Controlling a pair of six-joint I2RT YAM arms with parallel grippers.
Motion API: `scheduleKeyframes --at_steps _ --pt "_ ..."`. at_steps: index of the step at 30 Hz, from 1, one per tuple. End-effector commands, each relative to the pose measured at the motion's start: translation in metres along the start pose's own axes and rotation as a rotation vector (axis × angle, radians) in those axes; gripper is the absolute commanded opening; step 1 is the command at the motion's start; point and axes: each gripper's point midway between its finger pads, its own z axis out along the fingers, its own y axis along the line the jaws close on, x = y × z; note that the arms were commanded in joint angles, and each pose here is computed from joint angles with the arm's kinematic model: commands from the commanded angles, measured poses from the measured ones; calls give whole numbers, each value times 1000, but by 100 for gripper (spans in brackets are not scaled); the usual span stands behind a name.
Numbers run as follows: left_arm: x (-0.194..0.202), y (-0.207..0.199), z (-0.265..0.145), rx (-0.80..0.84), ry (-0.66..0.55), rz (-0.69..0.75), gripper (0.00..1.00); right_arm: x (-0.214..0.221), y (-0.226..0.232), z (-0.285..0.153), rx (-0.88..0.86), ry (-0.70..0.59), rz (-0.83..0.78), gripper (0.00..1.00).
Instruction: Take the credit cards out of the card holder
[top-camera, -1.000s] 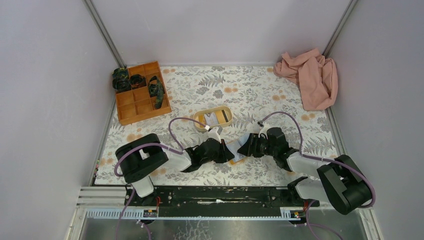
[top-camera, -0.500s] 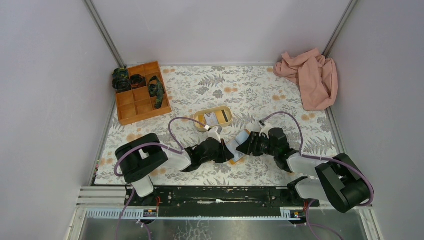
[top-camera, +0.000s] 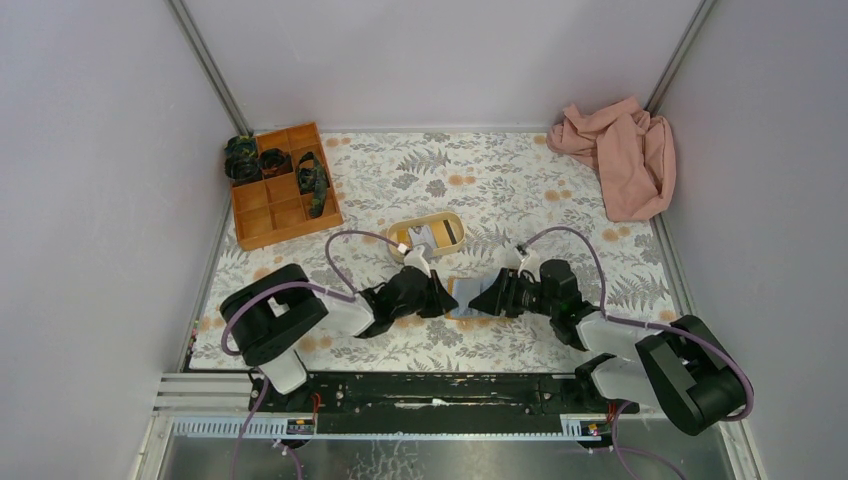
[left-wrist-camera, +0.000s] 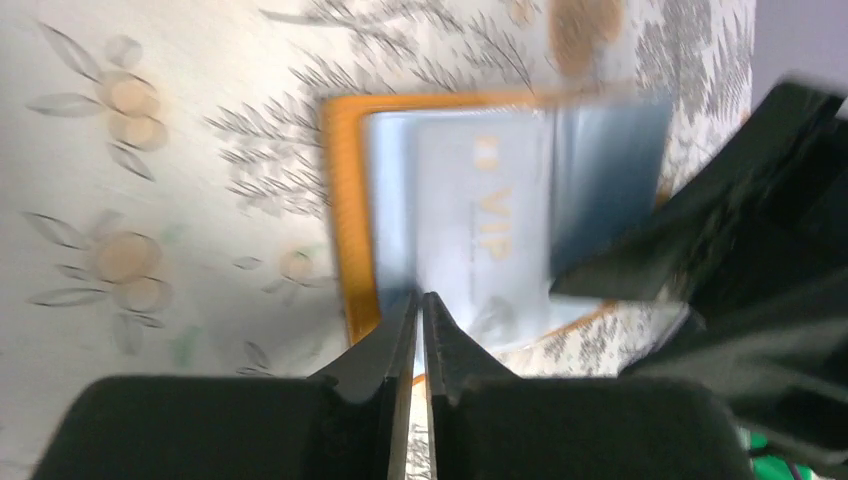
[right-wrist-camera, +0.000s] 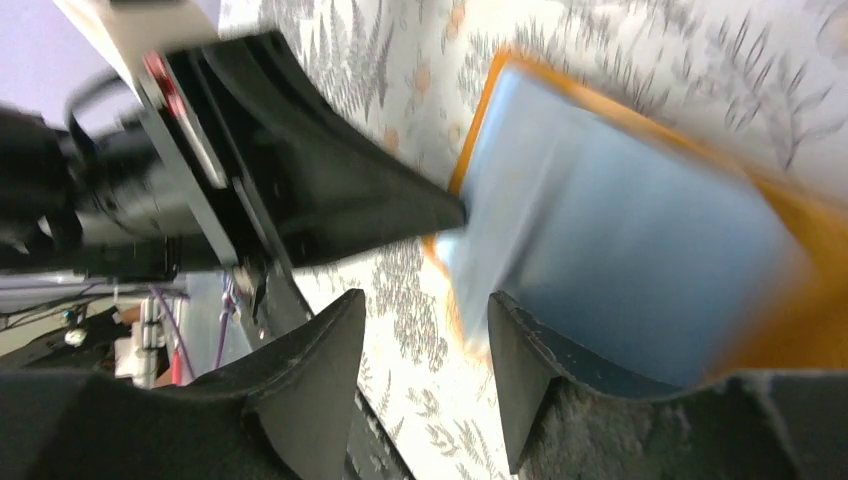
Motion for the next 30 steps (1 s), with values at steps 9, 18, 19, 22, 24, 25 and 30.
scheduleKeyframes --at_steps 9,18,19,22,24,25,30 --pt "-39 53 -20 -198 -58 59 14 50 1 -16 -40 146 45 55" --pt "-38 32 -19 -105 -41 34 14 38 -3 -15 13 117 2 55" --pt "-36 32 -19 -104 -39 32 15 38 -6 -14 31 125 -1 55" --pt "-29 35 -19 -105 -28 22 14 38 -18 -12 87 130 -14 53" --pt "-24 36 -19 -103 -22 14 14 37 -26 -11 127 132 -27 47" --pt "-21 38 -20 -106 -19 10 14 35 -29 -11 145 124 -34 45" --pt "-9 39 -25 -95 -4 -8 14 22 -51 -9 280 91 -52 33"
